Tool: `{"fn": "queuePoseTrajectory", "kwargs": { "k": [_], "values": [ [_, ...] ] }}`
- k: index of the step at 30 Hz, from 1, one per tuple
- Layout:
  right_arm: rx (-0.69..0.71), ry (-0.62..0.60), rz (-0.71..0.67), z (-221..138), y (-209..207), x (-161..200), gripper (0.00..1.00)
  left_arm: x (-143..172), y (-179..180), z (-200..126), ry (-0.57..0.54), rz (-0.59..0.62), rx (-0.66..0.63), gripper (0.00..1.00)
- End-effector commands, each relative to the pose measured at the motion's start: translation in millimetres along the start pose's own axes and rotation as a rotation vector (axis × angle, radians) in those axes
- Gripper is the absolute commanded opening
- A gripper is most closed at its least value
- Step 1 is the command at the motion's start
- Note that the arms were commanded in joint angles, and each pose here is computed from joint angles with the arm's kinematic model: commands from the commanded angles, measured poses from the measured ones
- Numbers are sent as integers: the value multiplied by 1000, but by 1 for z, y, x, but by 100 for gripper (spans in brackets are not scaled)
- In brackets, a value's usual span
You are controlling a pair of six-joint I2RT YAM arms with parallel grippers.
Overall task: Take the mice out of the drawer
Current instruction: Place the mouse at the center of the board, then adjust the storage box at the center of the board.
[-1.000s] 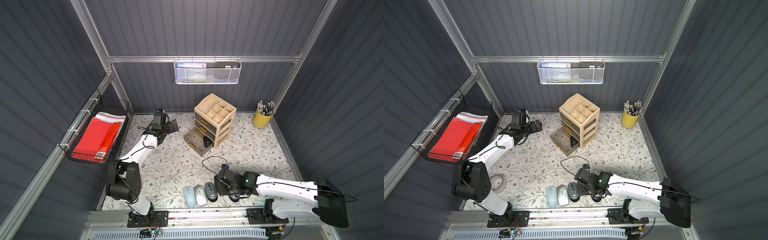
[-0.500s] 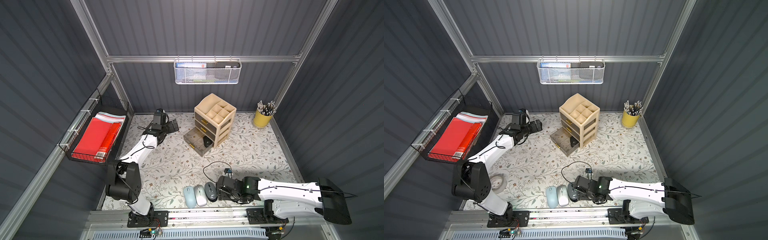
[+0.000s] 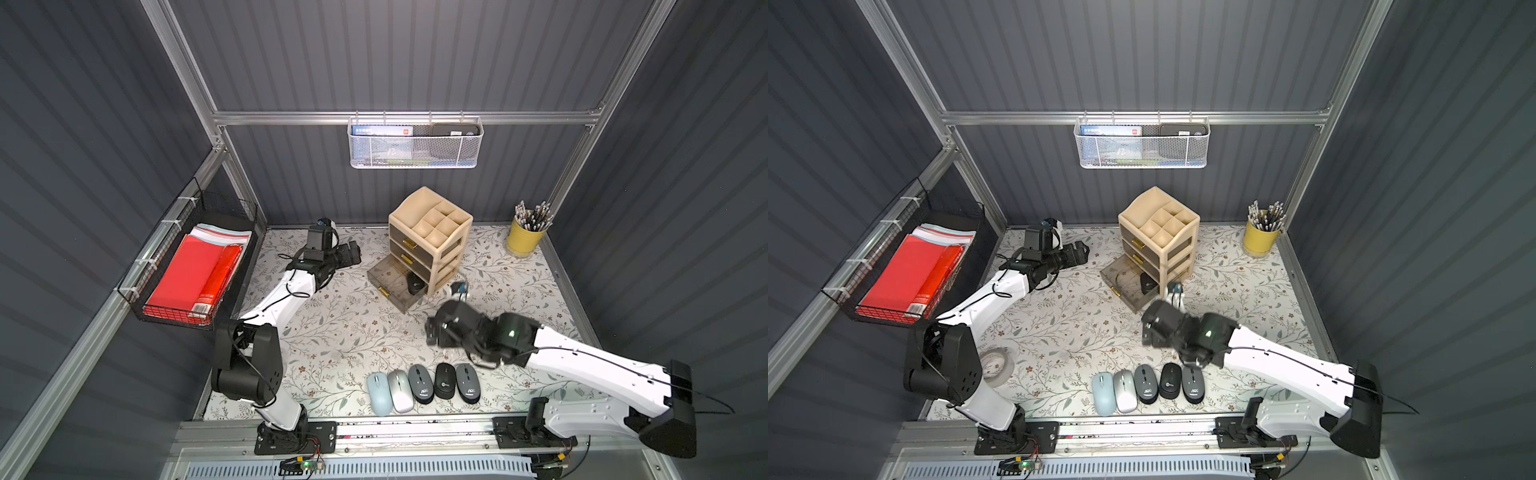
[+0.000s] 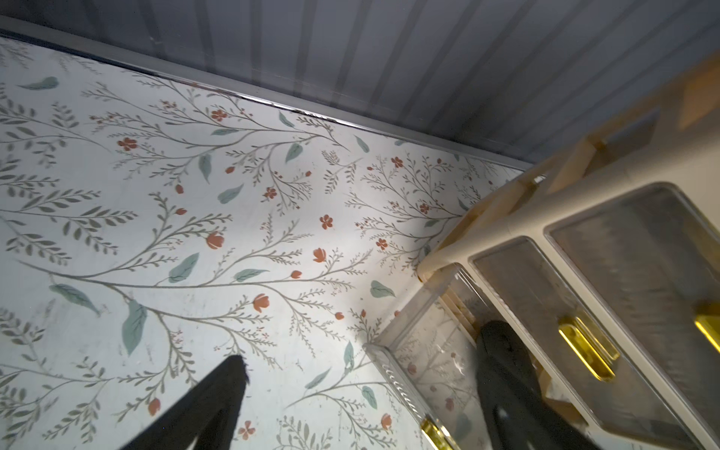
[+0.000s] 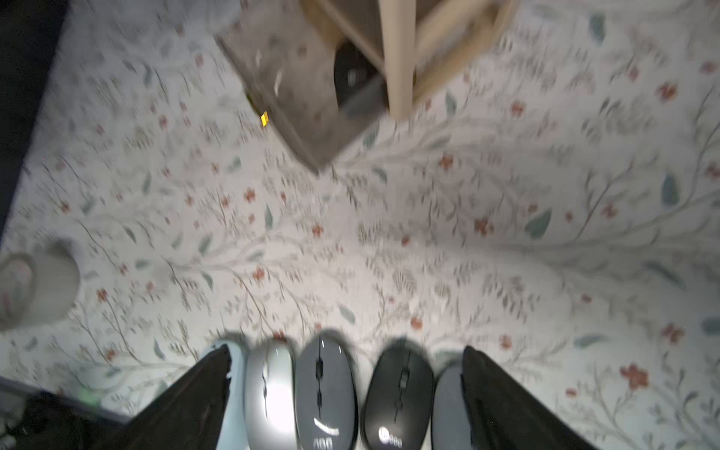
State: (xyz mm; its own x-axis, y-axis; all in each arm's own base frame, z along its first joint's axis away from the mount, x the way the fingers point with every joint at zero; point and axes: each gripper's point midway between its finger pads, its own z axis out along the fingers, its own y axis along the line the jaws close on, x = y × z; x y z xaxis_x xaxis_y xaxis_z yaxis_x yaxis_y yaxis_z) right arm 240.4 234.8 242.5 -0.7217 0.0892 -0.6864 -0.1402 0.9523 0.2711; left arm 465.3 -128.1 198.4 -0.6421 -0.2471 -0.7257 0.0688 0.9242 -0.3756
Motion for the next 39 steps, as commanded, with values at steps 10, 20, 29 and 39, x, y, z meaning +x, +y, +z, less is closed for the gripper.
{"fn": "queuePoseTrajectory", "kwargs": {
  "k": [10, 20, 29, 39],
  "values": [
    [90, -232, -51, 64, -114, -221, 99, 63, -96, 59, 117, 56, 181, 0],
    [-99, -252, 22, 137, -146, -261, 99, 80, -90, 92, 145, 31, 175, 0],
    [-183, -348, 111, 150, -162, -268, 99, 80, -97, 121, 172, 44, 188, 0],
    [-520, -45, 178, 236, -144, -221, 99, 98, -116, 126, 220, -6, 325, 0]
  ]
}}
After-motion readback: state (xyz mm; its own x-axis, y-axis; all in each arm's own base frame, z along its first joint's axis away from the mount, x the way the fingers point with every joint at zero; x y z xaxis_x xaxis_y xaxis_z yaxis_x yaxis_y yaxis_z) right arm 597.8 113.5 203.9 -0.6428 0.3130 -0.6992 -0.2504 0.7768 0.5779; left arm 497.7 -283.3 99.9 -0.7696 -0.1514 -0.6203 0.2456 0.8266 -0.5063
